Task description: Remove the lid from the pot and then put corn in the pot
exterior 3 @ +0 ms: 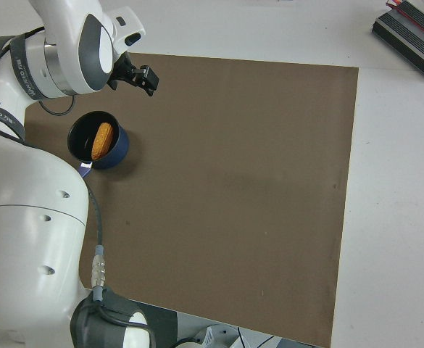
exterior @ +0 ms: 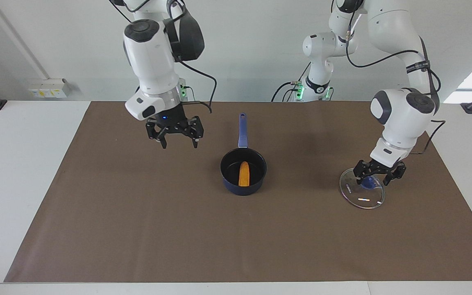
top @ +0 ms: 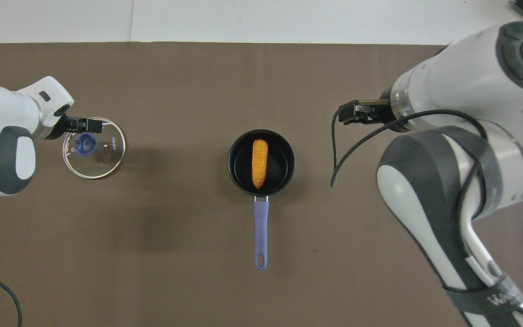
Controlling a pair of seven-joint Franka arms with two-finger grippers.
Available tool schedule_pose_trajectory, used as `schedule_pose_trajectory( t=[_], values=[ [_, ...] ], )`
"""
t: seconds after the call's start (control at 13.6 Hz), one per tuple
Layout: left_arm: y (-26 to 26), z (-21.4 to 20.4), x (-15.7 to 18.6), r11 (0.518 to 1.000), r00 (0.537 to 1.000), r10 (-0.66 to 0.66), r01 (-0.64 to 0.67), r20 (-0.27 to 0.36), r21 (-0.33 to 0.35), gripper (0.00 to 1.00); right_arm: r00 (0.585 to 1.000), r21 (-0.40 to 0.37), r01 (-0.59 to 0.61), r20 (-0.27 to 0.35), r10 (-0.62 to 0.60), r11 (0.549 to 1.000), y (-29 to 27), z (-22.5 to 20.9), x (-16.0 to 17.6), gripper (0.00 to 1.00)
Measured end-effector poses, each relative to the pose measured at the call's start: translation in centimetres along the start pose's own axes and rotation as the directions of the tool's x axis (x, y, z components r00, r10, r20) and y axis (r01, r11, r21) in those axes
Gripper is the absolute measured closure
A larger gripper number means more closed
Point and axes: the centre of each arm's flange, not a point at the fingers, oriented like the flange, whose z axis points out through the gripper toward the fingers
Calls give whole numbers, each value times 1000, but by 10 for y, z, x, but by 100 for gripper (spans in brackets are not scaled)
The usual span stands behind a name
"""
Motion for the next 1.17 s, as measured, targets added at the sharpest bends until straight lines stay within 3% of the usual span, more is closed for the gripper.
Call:
schedule_pose_trajectory(
  t=[0.29,0.51,0.95,1.17],
  values=[
    [5,-119,16,1000,1000,11,-11,24,5,0,1000,-12,4,28,-4,1000,85,-40,-5,0],
    [7,-179,12,1000,997,14,-14,71,3,0,999,-12,28,41,-27,1000,121,-69,-17,0],
    [40,-290,-48,998,993,54,-55,104,8,0,997,-8,32,73,-31,999,136,-105,-43,0],
    [48,-304,-69,998,990,64,-66,124,11,0,997,-10,15,76,-14,1000,146,-104,-43,0]
  ],
)
